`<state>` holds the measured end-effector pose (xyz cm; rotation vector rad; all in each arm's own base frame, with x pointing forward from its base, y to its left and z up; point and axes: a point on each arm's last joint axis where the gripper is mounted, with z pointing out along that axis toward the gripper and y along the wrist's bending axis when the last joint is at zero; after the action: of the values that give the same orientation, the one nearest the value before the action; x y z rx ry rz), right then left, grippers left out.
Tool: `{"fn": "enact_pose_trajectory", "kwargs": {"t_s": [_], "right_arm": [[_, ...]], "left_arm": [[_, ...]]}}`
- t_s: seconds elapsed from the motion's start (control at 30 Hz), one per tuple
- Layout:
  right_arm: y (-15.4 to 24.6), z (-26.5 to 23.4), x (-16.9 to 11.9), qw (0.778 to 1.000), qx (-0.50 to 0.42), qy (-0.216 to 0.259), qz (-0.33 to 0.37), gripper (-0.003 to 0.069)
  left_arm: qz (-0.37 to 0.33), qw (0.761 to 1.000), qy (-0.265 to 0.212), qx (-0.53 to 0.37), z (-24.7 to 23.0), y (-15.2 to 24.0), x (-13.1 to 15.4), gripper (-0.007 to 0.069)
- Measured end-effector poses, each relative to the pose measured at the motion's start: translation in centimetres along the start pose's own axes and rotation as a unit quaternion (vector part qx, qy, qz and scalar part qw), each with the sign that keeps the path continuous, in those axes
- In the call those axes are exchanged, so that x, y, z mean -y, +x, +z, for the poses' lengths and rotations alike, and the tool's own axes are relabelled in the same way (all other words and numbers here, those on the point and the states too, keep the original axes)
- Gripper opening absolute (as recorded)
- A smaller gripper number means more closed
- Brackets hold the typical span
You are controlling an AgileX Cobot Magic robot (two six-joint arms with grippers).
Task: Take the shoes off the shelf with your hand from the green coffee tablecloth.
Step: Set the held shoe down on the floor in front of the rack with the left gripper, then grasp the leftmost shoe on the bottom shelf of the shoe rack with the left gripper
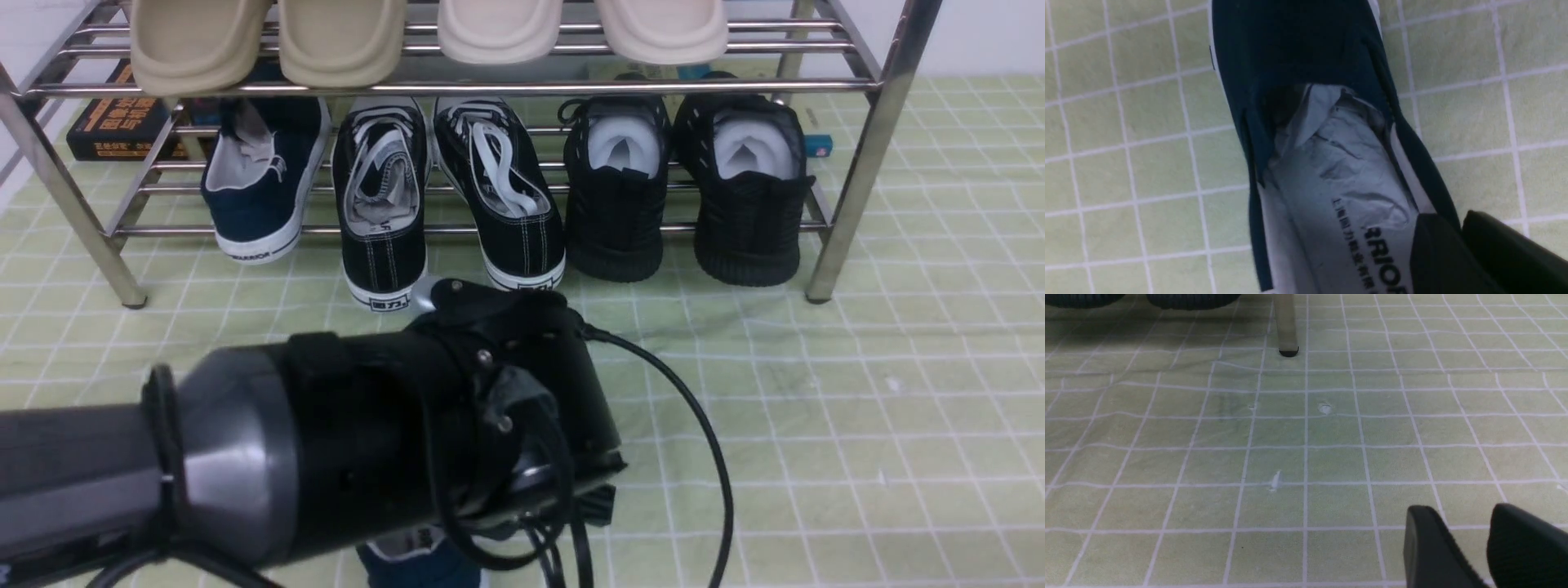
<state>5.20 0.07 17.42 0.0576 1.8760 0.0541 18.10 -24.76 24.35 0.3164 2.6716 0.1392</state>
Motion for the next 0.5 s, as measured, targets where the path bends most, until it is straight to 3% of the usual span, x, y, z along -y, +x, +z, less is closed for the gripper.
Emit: {"fn": "enact_pose_trajectory", "kwargs": {"t_s": [0.2, 0.3, 0.4, 0.5], "right_arm": [[0.0, 0.0, 0.0, 1.000, 0.000, 0.000, 0.000, 0.0239], [0.0, 0.0, 0.0, 1.000, 0.000, 0.000, 0.000, 0.0239], [0.0, 0.0, 0.0, 1.000, 0.000, 0.000, 0.000, 0.0239], [0.0, 0.0, 0.0, 1.000, 0.000, 0.000, 0.000, 0.0239]], "left_arm": [[-0.001, 1.000, 0.000, -0.006, -0.3, 0.1, -0.2, 0.0283], [-0.006, 1.000, -0.013, -0.009, -1.2, 0.2, -1.0, 0.0326], [-0.013, 0.999, -0.028, 0.014, -3.5, 0.0, -3.0, 0.0323], [-0.031, 0.997, -0.026, 0.066, -6.3, -0.6, -5.7, 0.0238]]}}
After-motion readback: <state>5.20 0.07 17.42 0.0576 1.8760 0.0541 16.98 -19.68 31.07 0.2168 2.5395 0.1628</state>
